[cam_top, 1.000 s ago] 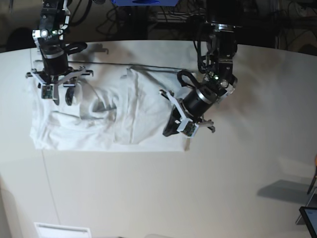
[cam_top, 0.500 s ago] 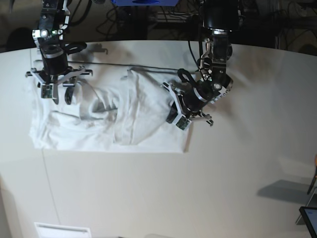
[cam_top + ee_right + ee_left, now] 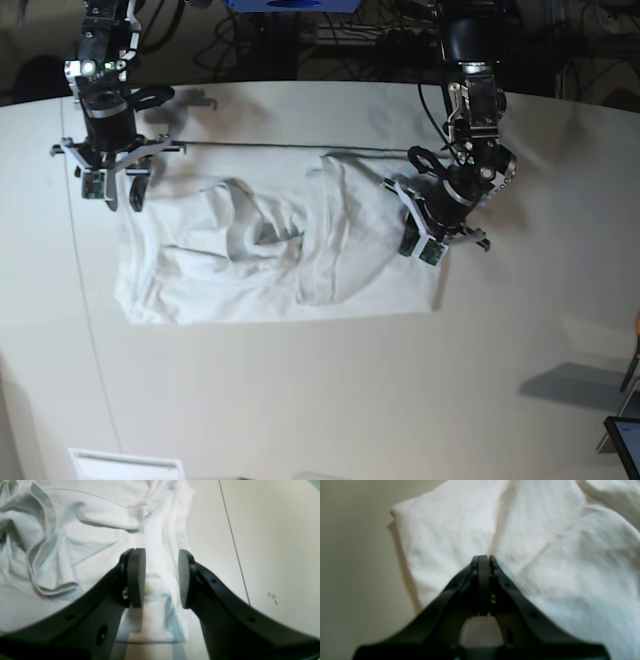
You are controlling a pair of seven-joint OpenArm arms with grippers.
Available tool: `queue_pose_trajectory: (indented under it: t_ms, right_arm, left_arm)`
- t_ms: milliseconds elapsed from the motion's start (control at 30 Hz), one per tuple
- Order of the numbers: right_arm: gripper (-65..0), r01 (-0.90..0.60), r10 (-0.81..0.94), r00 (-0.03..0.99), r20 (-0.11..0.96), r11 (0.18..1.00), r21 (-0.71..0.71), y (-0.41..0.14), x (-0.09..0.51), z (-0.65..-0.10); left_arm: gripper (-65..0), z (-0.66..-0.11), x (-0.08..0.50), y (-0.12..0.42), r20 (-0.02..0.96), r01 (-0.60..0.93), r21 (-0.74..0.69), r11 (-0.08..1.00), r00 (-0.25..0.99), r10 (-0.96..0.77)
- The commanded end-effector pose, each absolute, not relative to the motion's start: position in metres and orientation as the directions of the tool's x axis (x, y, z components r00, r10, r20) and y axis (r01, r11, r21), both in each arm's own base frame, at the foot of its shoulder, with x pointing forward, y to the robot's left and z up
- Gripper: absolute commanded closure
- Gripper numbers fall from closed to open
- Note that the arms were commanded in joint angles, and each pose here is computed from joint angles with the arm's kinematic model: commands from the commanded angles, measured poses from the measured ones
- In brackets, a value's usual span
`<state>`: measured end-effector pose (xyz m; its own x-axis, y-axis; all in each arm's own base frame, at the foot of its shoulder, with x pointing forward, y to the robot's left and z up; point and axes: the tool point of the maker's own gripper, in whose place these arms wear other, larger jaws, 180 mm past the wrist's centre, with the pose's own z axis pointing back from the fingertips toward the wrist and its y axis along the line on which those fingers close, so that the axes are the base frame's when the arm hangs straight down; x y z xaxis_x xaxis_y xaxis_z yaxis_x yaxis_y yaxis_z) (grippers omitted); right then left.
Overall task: Fold the T-shirt properly
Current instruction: 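Pull the grasped layer with the left gripper away from the right gripper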
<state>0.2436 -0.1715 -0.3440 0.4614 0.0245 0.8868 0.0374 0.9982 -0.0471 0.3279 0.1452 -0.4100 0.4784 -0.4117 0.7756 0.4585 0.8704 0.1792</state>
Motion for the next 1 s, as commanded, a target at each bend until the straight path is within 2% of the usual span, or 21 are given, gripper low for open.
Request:
queue_pose_trajectory:
  t_ms: [0, 633, 800, 967]
  right_arm:
    - [-21.2, 0.041, 0.026, 0.417, 0.908, 0.998, -0.047, -0.173, 0.249, -0.332]
    - [-21.2, 0.040, 0.025, 0.417, 0.909, 0.998, -0.045, -0.172, 0.249, -0.332]
    - [-21.2, 0.037, 0.024, 0.418, 0.908, 0.998, -0.043, -0.171, 0.249, -0.333]
    - [-21.2, 0.037, 0.016, 0.430, 0.903, 0.999, -0.035, -0.170, 0.252, -0.340]
  left_arm:
    - [0.0, -0.427, 0.316, 0.165, 0.681, 0.463, 0.236, 0.854, 0.548, -0.485]
    - [0.0, -0.397, 0.363, 0.156, 0.738, 0.447, 0.260, 0.856, 0.480, -0.475]
    - [0.0, -0.364, 0.371, 0.157, 0.768, 0.424, 0.315, 0.849, 0.412, -0.490]
    - [0.0, -0.326, 0.366, 0.173, 0.753, 0.364, 0.400, 0.841, 0.393, -0.528]
